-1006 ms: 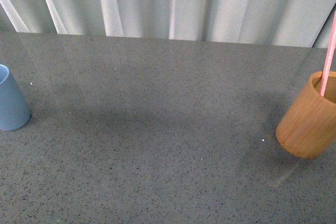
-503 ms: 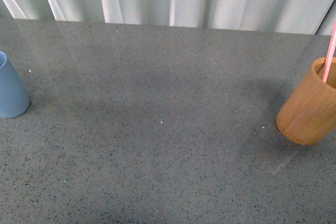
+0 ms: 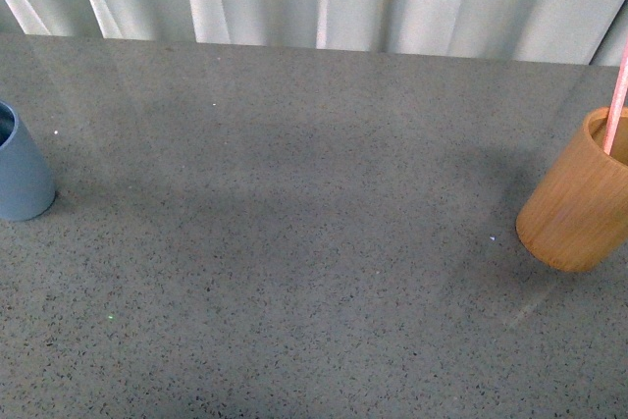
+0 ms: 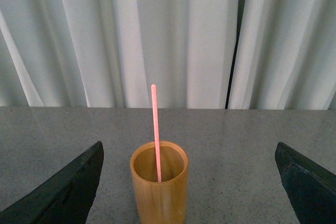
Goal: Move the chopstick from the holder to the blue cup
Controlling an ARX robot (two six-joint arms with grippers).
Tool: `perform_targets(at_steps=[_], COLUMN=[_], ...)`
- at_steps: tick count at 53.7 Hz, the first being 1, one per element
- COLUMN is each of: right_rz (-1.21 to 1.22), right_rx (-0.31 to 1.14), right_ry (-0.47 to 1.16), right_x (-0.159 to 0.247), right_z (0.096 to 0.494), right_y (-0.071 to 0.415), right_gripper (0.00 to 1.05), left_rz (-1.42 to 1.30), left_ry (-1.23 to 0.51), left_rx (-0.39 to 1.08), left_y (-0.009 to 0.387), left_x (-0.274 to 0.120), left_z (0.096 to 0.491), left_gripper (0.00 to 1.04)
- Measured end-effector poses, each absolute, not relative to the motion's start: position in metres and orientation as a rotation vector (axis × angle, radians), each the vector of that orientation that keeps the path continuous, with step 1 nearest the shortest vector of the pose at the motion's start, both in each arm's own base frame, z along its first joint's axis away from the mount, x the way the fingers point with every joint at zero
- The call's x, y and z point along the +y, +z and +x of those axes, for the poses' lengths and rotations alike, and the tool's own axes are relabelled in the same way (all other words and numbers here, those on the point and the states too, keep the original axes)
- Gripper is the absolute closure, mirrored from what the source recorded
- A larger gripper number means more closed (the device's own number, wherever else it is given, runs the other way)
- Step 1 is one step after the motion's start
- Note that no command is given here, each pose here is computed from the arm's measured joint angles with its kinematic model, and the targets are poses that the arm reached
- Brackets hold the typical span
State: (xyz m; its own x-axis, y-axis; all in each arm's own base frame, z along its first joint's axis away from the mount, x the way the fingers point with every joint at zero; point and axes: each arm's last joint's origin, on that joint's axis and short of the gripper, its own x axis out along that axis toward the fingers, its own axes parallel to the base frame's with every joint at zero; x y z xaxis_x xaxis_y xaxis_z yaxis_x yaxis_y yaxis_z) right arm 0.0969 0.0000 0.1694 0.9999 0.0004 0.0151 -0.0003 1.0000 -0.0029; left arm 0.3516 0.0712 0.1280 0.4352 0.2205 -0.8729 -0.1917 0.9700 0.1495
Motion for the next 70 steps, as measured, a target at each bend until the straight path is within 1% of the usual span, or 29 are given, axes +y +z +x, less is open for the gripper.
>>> perform_targets(at_steps=[6,7,10,16,18,21,23,24,25,26,30,35,36,42,44,48,53,59,63,70], right_rz=[-0.003,-0.003,-0.003,-0.003,-0.003,-0.003,-0.003,-0.003,-0.003,-0.003,-0.003,-0.003,-0.003,-0.003,-0.003,-0.003,-0.003,-0.003,-0.003,-0.003], right_rx=[-0.015,-0.015,-0.015,-0.015,-0.015,-0.015,-0.015,-0.015,-0.015,-0.015,-0.015,-0.015,-0.015,-0.015,-0.015,-0.015,-0.015,-0.015,-0.015,-0.015], right_ry=[0.000,0.000,0.000,0.000,0.000,0.000,0.000,0.000,0.000,0.000,0.000,0.000,0.000,0.000,0.000,0.000,0.000,0.000,0.000,0.000], right_x=[0.000,0.000,0.000,0.000,0.000,0.000,0.000,0.000,0.000,0.000,0.000,0.000,0.000,0.000,0.000,0.000,0.000,0.000,0.000,0.000], right_z=[0.097,0.097,0.097,0.097,0.097,0.097,0.097,0.097,0.097,0.097,0.097,0.097,0.097,0.097,0.097,0.097,0.097,0.097,0.097,0.097], right_y=[0.169,0.169,0.169,0.169,0.169,0.169,0.169,0.169,0.169,0.169,0.169,0.169,0.169,0.169,0.169,0.169,0.169,0.169,0.169,0.169], right_gripper=[0.10,0.10,0.10,0.10,0.10,0.10,0.10,0.10,0.10,0.10,0.10,0.10,0.10,0.10,0.10,0.10,0.10,0.10,0.10,0.10], left_rz=[0.002,0.001,-0.015,-0.031,-0.031,-0.030,-0.031,-0.031,-0.031,-0.031,-0.027,-0.017,-0.017,-0.012,-0.010,0.004,0.033,0.110,0.154,0.205], left_ry=[0.268,0.268,0.278,0.285,0.287,0.296,0.295,0.292,0.292,0.291,0.285,0.271,0.270,0.236,0.227,0.210,0.147,0.089,0.040,-0.055], left_rx=[1.075,1.073,1.061,1.039,1.037,1.032,1.033,1.037,1.038,1.042,1.057,1.095,1.097,1.126,1.130,1.131,1.144,1.127,1.093,1.049], left_y=[0.125,0.125,0.126,0.127,0.128,0.129,0.129,0.130,0.130,0.130,0.129,0.128,0.128,0.128,0.129,0.134,0.143,0.165,0.186,0.208], left_x=[0.069,0.069,0.067,0.063,0.062,0.060,0.059,0.058,0.057,0.057,0.055,0.052,0.052,0.049,0.048,0.046,0.038,0.021,0.000,-0.038], left_z=[0.356,0.356,0.359,0.363,0.364,0.366,0.366,0.366,0.366,0.366,0.366,0.363,0.363,0.361,0.360,0.359,0.354,0.351,0.348,0.343], left_gripper=[0.07,0.08,0.14,0.31,0.34,0.43,0.47,0.51,0.52,0.56,0.65,0.83,0.84,1.00,1.02,1.01,1.01,1.01,1.01,1.01])
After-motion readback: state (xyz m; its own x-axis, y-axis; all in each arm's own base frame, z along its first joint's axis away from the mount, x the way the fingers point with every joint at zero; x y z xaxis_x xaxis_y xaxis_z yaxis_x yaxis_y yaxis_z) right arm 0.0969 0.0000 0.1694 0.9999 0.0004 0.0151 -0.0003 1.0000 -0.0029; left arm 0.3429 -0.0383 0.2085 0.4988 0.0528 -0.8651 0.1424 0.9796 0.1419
